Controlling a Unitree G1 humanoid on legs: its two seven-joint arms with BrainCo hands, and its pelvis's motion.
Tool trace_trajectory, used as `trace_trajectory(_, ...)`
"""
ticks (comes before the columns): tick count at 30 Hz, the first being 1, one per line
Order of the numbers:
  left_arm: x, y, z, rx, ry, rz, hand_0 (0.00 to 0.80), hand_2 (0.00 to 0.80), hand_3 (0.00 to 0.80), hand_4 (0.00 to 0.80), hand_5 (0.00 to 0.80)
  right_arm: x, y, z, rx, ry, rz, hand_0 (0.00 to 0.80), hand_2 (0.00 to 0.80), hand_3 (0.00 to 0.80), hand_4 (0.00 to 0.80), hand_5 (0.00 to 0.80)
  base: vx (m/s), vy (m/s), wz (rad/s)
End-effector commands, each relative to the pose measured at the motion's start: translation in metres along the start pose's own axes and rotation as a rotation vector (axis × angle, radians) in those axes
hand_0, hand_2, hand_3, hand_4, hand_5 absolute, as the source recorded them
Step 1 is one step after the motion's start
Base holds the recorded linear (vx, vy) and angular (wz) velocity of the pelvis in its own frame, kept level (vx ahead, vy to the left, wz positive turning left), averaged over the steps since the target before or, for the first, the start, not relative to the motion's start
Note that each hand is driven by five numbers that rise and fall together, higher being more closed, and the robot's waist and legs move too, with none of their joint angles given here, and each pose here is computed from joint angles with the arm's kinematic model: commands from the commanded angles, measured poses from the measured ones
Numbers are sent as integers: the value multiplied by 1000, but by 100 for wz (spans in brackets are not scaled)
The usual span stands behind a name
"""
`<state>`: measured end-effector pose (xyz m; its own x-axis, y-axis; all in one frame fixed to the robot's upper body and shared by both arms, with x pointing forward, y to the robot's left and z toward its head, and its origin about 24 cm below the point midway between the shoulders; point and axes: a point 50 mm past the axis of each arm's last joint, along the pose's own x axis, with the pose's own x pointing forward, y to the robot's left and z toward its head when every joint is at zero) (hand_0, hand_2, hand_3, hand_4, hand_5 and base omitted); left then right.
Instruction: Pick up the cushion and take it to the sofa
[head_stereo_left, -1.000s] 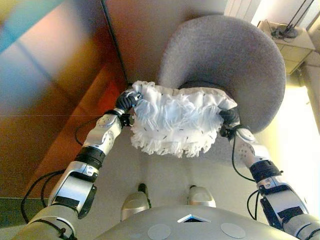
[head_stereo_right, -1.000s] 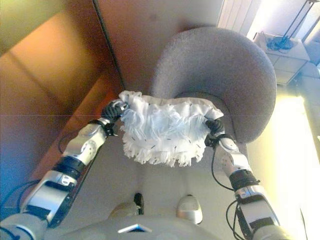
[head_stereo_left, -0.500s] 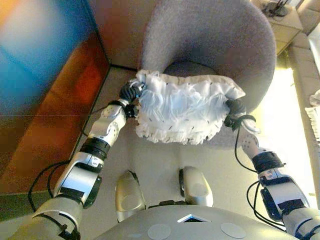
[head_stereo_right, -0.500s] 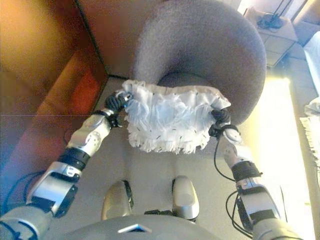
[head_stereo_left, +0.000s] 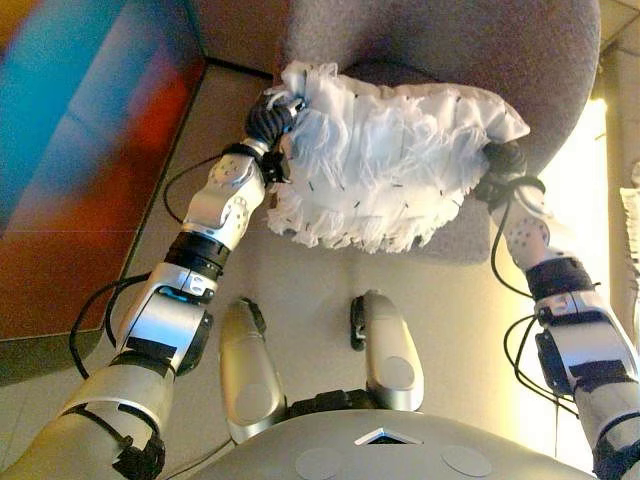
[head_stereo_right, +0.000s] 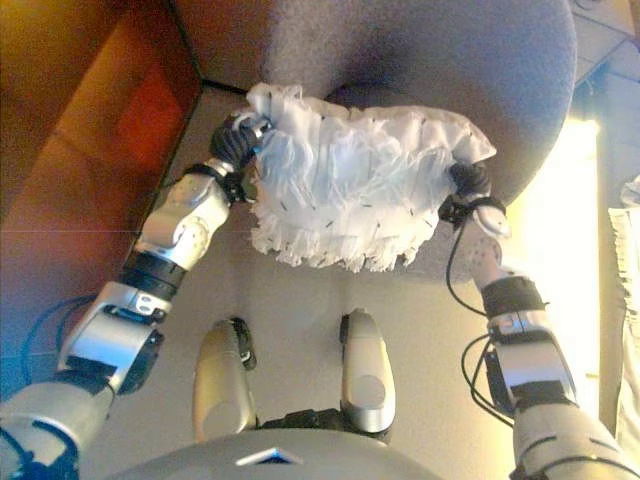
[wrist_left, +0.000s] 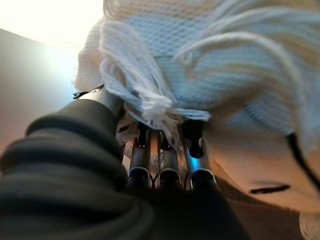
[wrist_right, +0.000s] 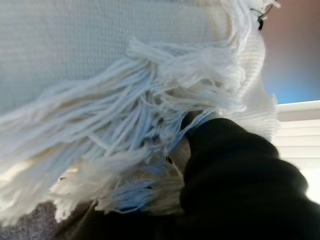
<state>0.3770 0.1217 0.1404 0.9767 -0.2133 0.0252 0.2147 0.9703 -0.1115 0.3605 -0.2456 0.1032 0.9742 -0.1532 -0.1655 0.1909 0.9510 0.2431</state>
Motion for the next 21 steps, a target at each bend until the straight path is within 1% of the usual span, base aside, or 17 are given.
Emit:
trace_trajectory(1,1,-49,-1,3,3,-186,800,800,800,800,800,7,22,57,66,-170,101,800,800,800,800,800,172,-13,5)
trace_trajectory(6,-8,-54,-20,-52,62,-190,800,800,800,800,800,9,6,44,70,-117,24,800,800,800,800,800,205,-20,22)
trace_trajectory(9,-12,-65,-28,-79,96,-210,800,800,800,800,800,8,-3,47,58,-111,-13,800,800,800,800,800,205,-22,20)
trace_trajectory(14,-20,-83,-32,-104,110,-260,800,800,800,800,800,7,-16,61,50,-126,-45,800,800,800,800,800,160,-19,-1)
trace_trajectory(21,-25,-106,-26,-189,106,-286,800,800,800,800,800,8,-15,95,0,-173,-30,800,800,800,800,800,110,3,-4)
